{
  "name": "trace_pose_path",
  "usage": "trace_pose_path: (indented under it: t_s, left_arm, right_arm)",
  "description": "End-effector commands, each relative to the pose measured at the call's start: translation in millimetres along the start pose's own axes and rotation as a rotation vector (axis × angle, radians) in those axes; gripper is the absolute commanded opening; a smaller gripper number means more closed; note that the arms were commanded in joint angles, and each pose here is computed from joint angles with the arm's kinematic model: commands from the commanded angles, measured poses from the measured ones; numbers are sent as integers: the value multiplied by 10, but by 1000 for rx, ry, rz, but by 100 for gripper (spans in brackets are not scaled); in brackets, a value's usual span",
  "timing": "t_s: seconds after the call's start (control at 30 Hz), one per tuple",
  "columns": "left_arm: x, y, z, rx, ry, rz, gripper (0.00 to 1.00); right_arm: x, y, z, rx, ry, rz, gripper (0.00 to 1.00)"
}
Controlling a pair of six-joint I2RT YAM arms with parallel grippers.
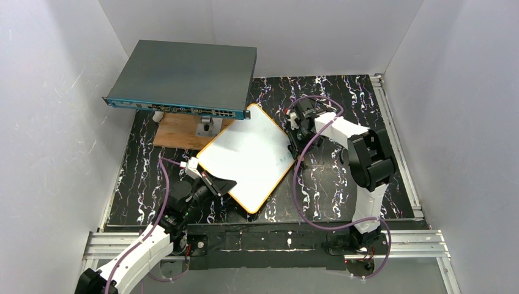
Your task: Erase the whiteboard
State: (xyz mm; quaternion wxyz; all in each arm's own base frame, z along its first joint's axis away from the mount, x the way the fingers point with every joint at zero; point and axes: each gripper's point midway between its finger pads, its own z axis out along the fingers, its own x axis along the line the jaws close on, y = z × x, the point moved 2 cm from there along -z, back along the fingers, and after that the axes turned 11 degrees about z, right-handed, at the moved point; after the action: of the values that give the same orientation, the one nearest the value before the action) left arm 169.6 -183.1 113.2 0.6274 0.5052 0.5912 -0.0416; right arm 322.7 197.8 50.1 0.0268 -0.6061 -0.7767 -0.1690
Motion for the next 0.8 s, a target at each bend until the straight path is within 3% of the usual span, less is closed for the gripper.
trace_pose_path:
  t_s: [0.0, 0.2, 0.27, 0.4, 0.5, 0.57, 0.63, 0.77]
  left_arm:
    - [-517, -104, -138, 134, -245, 43, 0]
    - [-510, -115, -124, 139, -248, 40, 0]
    - [-515, -121, -125, 144, -251, 38, 0]
    - [-530, -126, -160, 141, -260, 39, 0]
    - [-521, -137, -150, 145, -263, 35, 0]
    - [-533, -145, -136, 154, -273, 32, 0]
    - [-521, -155, -128, 158, -270, 29, 0]
    - [-515, -160, -129, 160, -267, 30, 0]
  right_arm:
    - [345, -65, 255, 14, 100, -84, 1]
    - [1086, -609, 82, 78, 264, -304, 1]
    - [1148, -564, 57, 45, 259, -328, 1]
    - [217, 260, 263, -72, -25, -106, 1]
    - [29, 382, 335, -77, -56, -83, 1]
    - [179, 431, 288, -81, 19, -82, 1]
    - [519, 287, 157, -54, 156, -131, 1]
    - [964, -108, 37, -10, 273, -227, 1]
